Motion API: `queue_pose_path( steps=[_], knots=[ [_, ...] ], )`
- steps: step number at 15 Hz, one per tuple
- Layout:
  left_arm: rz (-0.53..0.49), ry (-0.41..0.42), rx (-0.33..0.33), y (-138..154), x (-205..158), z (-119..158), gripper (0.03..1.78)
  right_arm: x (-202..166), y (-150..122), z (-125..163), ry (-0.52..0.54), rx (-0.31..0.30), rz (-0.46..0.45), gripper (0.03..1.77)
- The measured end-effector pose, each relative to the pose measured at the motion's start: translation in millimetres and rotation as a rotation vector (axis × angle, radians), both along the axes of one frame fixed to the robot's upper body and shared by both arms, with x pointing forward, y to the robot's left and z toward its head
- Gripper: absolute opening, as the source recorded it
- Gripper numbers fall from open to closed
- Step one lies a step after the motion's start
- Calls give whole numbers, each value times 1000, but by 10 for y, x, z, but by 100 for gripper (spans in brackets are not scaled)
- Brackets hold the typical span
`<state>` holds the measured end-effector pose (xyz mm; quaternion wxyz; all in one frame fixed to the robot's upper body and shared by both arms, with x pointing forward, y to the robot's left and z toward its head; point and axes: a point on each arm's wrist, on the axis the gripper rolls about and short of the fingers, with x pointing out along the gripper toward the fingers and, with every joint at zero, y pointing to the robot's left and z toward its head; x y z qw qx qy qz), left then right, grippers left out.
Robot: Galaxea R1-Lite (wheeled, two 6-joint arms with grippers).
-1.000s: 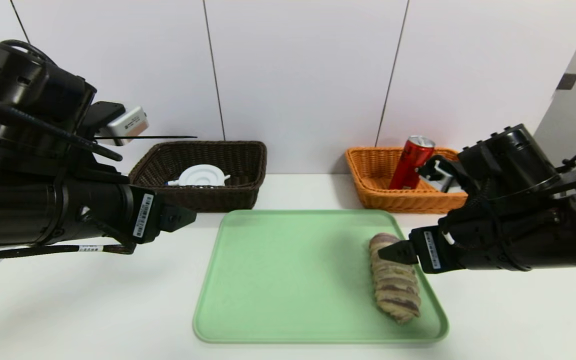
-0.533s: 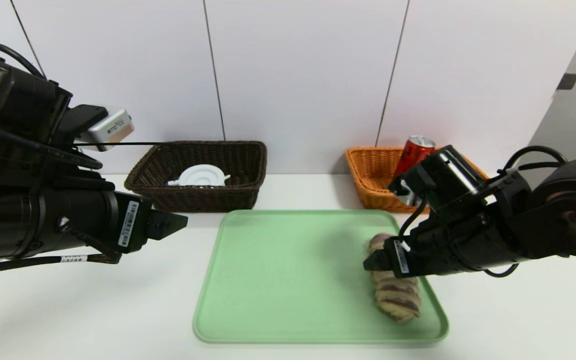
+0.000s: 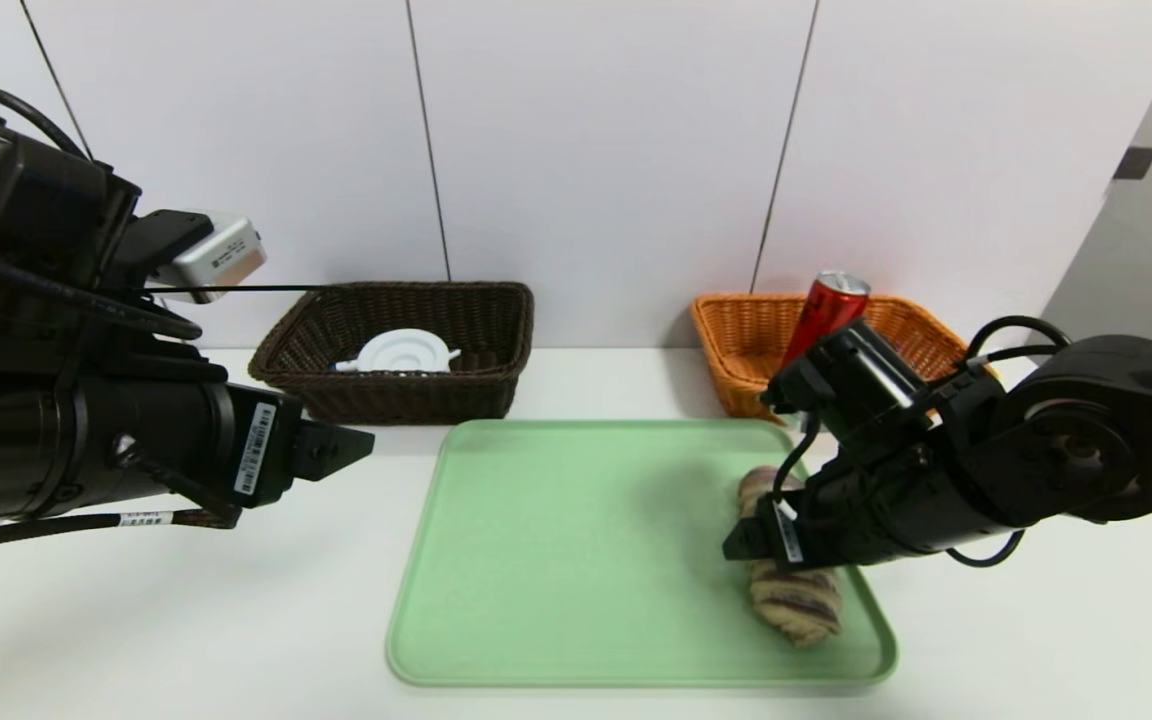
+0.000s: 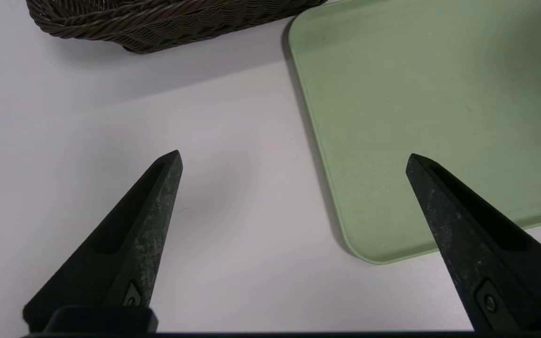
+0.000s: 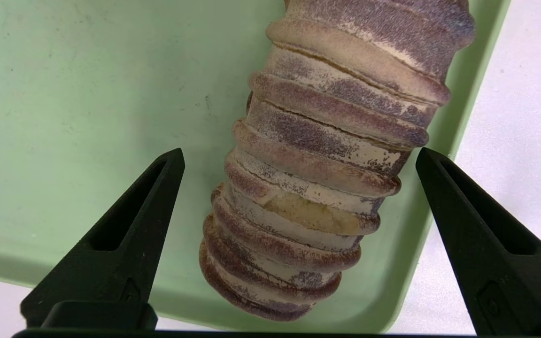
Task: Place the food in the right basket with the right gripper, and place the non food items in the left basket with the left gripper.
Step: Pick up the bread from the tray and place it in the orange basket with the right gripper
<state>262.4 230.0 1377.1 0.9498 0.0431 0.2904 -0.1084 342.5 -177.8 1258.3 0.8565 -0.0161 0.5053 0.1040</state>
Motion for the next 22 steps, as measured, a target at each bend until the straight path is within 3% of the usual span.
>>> queue_pose_path(
  steps=[3,7,8,9,12,18,20,22],
  knots=[
    [2,0,0,0,2,-1,169,10,31,-60,16,-11,8,113],
    [3,1,0,1,4,-2,169,-4,54,-74,18,-12,19,70],
    [3,1,0,1,4,-2,169,-11,50,-48,9,-6,21,25],
    [4,1,0,2,4,-2,169,-19,46,-12,-4,2,23,14],
    [4,0,-1,3,2,0,169,-60,19,178,-84,44,34,14],
    [3,-8,-4,8,-5,21,169,-135,-125,752,-341,162,39,14],
    [1,-10,-4,6,-2,28,169,-140,-235,925,-412,158,41,14],
    [-1,-20,-7,-2,13,42,169,-134,-358,1064,-483,108,69,14]
  ],
)
